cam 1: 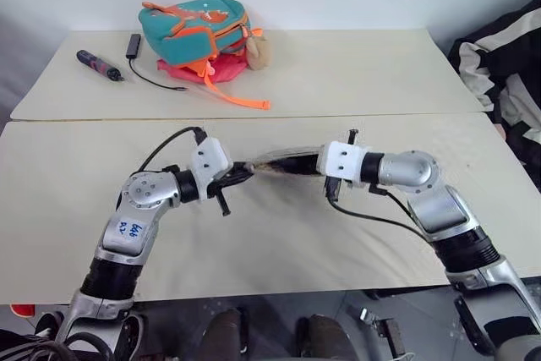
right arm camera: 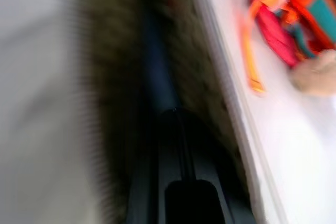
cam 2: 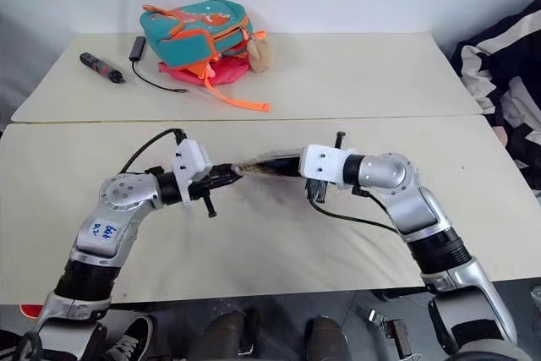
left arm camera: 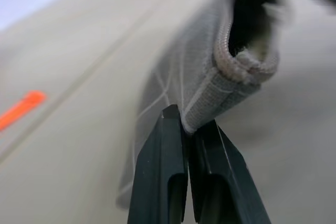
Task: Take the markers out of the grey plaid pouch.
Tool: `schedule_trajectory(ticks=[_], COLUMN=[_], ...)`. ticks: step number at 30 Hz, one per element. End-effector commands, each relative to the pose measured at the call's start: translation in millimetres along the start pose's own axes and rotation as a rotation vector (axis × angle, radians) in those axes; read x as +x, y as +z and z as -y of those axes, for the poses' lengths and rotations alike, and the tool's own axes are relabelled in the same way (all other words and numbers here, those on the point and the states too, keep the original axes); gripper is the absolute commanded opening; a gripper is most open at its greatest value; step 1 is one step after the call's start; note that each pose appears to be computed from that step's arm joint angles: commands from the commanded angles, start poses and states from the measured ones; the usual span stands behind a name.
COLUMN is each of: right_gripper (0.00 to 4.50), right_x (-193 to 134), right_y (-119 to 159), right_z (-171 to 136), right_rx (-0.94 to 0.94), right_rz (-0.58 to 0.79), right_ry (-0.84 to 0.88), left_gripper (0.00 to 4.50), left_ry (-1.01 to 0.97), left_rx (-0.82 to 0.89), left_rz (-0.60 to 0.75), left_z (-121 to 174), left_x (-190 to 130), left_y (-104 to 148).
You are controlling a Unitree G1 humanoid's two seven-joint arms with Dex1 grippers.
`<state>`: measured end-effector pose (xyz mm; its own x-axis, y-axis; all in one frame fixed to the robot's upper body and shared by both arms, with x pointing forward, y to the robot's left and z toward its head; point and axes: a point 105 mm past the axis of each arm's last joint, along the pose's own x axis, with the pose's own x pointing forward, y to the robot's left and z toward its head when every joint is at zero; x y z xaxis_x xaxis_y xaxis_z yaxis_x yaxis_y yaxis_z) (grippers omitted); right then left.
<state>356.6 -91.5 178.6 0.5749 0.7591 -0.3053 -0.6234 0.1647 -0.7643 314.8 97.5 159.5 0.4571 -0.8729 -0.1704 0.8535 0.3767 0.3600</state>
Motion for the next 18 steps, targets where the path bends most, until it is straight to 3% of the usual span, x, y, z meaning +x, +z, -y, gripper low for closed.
schedule_trajectory(ticks=[1,2,5,16,18], right_gripper=[0.02,0.02,0.63,4.37,4.44], right_x=[11.4,16.3,25.3,17.3,16.4], right_y=[8.9,11.4,27.2,24.0,25.6], right_z=[-10.4,-15.9,-14.4,-21.9,-20.0], right_rx=[-0.071,-0.035,-0.042,-0.135,-0.139], right_rz=[0.031,0.047,0.090,0.064,0.069], right_ry=[0.030,0.043,0.010,0.084,0.076], left_gripper=[0.00,0.00,0.00,0.00,0.00], left_ry=[-0.072,-0.071,-0.066,-0.036,-0.033], left_rx=[-0.006,-0.017,-0.020,-0.051,-0.066], left_rz=[0.075,0.083,0.083,0.140,0.151], left_z=[15.0,15.3,15.1,10.8,10.8], left_x=[5.1,6.7,8.4,5.4,3.4], left_y=[21.9,23.6,25.4,31.0,29.3])
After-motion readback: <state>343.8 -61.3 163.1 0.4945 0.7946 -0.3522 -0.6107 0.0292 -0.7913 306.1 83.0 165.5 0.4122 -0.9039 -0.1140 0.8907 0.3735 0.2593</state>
